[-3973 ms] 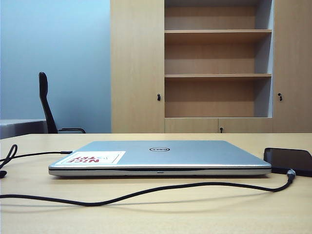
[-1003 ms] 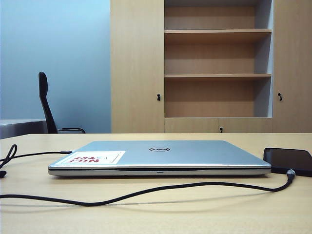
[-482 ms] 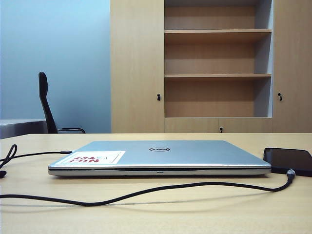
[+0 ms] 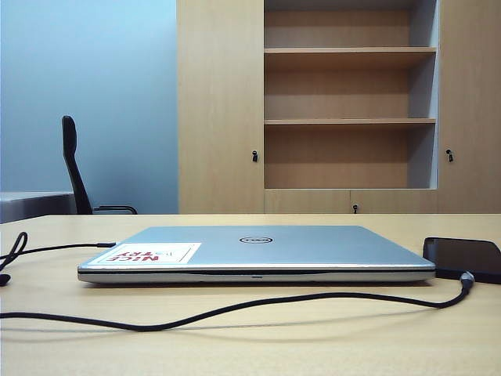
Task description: Pick up the charging cable and the phone, plug the charging cable into the charging port on the phone, and finally place them back on the table.
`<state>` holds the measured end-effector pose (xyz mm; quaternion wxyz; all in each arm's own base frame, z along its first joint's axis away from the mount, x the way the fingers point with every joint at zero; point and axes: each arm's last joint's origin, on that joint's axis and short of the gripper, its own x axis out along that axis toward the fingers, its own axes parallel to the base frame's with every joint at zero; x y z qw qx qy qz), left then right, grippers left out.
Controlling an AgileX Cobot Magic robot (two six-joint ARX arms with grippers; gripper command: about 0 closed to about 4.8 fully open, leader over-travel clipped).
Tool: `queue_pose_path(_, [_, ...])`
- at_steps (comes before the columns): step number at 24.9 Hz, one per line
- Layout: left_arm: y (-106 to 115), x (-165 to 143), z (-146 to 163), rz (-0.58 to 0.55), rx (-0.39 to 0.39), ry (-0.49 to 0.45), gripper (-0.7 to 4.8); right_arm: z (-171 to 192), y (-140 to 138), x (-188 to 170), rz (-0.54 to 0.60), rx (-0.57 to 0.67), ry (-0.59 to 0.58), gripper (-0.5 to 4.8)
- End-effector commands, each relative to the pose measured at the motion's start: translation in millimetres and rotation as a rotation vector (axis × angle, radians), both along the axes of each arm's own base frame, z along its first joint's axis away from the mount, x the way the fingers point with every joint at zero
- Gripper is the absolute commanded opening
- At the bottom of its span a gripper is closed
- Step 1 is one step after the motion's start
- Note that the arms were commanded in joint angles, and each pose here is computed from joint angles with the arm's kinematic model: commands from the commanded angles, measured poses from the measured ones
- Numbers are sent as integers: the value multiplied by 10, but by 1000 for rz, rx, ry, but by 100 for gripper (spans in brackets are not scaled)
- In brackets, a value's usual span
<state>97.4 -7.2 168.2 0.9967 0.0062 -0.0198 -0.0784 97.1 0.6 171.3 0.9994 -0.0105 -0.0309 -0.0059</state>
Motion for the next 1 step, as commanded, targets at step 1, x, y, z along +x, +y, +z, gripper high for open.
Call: queue_pose_path(1, [-3,-1,11,-3,7,-14,-6,4,0,1,1,3,-20,13])
